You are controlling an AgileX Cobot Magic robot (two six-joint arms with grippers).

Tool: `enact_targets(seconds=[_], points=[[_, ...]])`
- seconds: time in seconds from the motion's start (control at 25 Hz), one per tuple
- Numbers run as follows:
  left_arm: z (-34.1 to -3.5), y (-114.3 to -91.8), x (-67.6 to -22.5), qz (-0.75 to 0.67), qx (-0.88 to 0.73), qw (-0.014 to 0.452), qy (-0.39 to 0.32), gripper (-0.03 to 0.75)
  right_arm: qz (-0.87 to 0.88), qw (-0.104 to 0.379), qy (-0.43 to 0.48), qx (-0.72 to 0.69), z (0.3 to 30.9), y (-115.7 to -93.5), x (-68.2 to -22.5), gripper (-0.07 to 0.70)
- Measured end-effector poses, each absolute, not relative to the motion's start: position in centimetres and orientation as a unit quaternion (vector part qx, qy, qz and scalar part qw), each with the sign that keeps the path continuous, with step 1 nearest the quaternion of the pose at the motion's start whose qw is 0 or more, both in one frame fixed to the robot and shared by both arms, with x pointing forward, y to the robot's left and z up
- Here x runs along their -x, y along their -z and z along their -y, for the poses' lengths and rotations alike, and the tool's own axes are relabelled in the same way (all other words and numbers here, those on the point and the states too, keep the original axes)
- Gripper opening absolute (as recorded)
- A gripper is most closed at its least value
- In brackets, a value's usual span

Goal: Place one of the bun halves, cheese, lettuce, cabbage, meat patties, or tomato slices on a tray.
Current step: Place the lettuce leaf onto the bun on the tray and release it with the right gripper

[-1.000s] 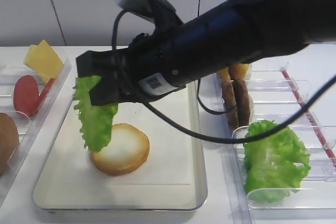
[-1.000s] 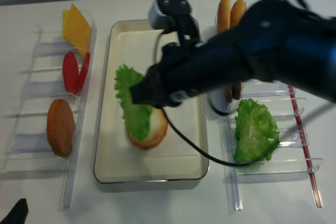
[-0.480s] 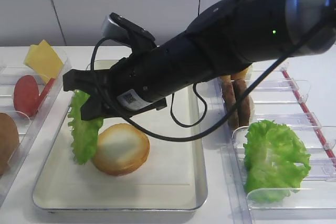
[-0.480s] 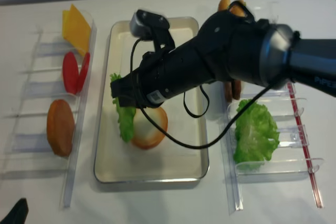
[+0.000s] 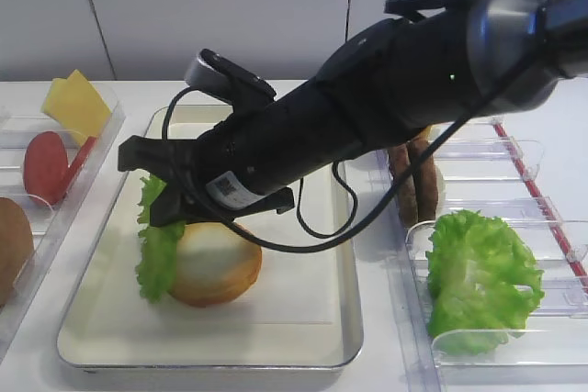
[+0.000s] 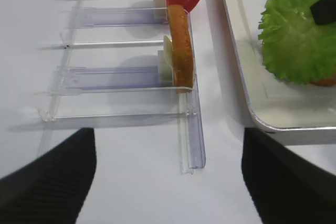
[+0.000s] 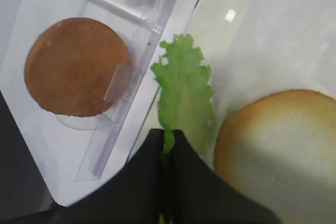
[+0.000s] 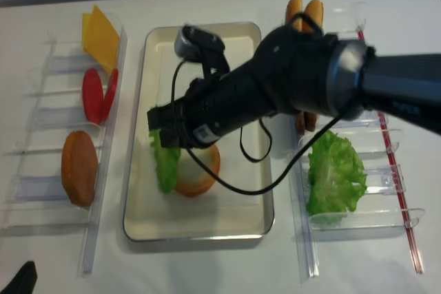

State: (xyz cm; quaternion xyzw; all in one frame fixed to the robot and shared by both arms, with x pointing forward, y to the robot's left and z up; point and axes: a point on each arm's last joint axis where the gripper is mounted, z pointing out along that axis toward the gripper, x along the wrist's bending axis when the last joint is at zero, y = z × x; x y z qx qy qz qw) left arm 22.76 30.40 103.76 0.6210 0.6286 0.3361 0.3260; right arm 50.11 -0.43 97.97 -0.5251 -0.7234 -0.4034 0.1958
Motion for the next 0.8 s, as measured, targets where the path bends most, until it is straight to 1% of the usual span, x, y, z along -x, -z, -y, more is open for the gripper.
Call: enact_targets(seconds=[0.24,0.44,0.6,0.8], points=[[-30.4,-103.8,-22.8,-0.629,-0.621,0.326,-0.336,0.556,0.736,0.187,0.38,0.528,0.6,-97.3,-50.1,0.053],[-30.4,-103.8,-22.8,-0.629,-0.621,0.326,-0.336,0.556,0.754,0.157,0.342,0.539,1.3,-96.6,-50.1,0.053],[-30.4,-103.8,-22.8,-0.629,-0.621,0.326,-0.336,0.556,0.754,0.139,0.335,0.548,1.5,-96.4,-50.3,0.053],[-30.4,-103.8,-22.8,-0.629,-0.621,0.326,-0.336,0.556,0.754,0.131,0.337,0.549,1.6,-96.4,-50.4,0.053]])
